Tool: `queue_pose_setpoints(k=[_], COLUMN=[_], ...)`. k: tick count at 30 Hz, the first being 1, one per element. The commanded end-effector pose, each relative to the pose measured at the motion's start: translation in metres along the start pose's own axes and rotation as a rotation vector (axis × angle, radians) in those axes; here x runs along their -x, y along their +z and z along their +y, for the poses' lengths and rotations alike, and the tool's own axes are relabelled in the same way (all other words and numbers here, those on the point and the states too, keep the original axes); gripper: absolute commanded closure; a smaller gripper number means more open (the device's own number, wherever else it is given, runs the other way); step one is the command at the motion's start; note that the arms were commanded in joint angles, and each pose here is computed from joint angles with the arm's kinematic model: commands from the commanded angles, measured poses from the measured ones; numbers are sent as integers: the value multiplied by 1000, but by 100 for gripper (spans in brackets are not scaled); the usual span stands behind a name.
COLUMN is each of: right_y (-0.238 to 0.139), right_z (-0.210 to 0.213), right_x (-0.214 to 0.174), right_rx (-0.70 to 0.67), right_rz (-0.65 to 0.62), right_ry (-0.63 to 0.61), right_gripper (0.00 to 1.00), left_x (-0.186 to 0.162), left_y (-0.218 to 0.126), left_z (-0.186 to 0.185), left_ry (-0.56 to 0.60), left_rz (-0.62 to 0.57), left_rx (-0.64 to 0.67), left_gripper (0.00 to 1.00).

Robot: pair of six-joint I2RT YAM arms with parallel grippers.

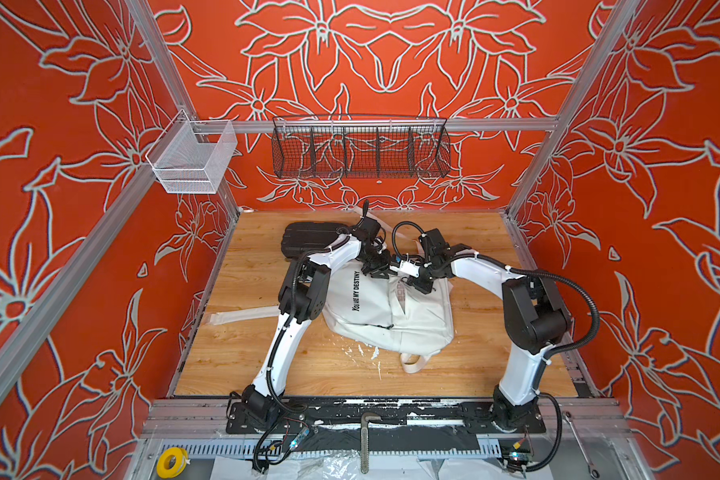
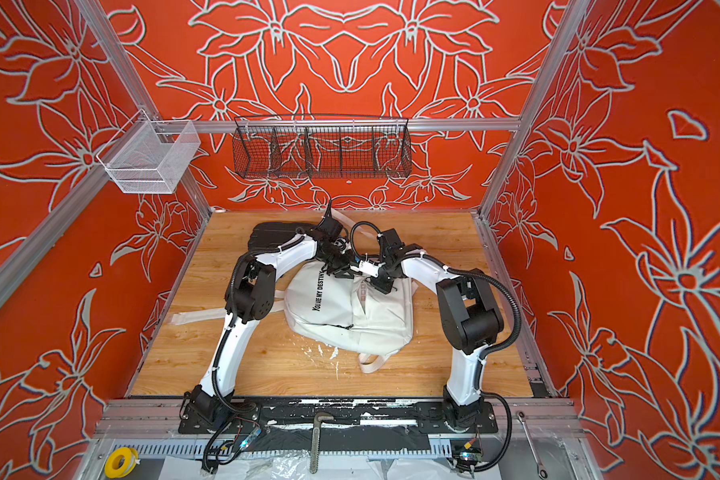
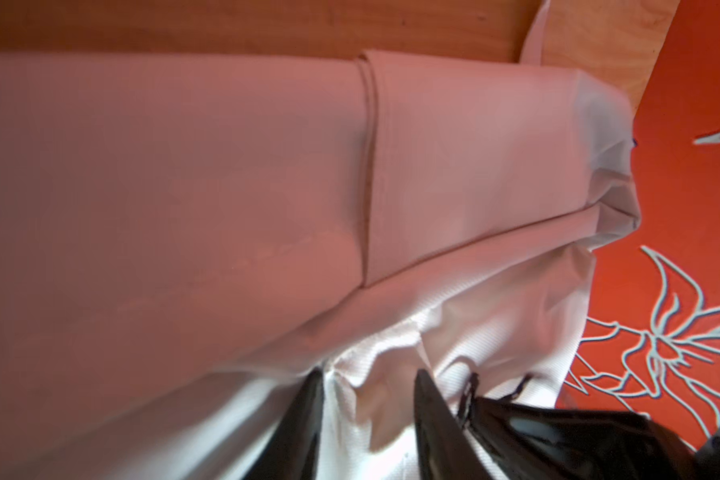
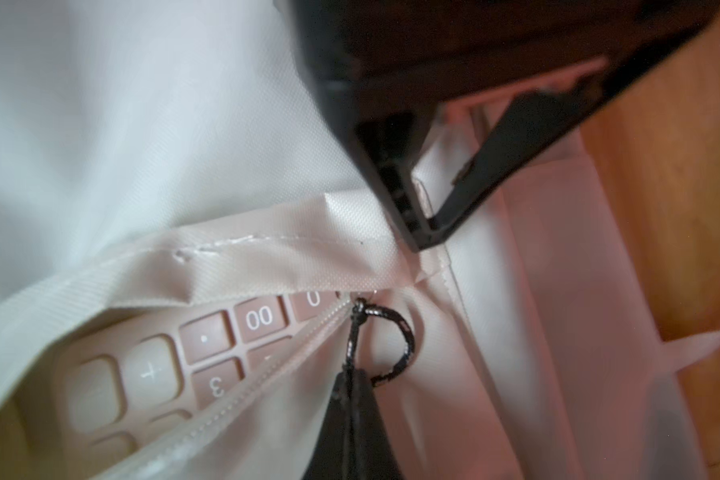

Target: Pack the student bag

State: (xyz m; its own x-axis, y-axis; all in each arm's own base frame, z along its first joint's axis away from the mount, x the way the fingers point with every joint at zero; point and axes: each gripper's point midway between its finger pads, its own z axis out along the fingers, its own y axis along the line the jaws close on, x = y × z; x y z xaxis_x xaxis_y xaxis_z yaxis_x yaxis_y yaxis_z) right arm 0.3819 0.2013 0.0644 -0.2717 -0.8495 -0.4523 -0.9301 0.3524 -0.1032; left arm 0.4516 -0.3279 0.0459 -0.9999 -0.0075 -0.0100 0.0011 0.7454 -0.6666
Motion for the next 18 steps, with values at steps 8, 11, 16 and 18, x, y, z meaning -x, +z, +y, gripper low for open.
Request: queue_pose_setpoints(k=[8, 11, 16, 18], right_y=[-35, -44, -54, -54], right_z=[43, 66, 92, 96], right_x=[33, 43, 44, 42], right_rx=[60, 110, 174, 195], right_rz=[-80, -109, -98, -84], right_ry=[-82, -83, -36, 18], right_gripper=[100, 100, 100, 100], left_x=[-4, 0, 7, 10], left_y=[33, 34, 32, 31], left_z=[38, 41, 33, 29], left_ry=[-150, -174, -157, -146], left_rz=[41, 28, 19, 15], left_rx=[-10, -33, -64, -73], left_gripper=[71, 74, 74, 74])
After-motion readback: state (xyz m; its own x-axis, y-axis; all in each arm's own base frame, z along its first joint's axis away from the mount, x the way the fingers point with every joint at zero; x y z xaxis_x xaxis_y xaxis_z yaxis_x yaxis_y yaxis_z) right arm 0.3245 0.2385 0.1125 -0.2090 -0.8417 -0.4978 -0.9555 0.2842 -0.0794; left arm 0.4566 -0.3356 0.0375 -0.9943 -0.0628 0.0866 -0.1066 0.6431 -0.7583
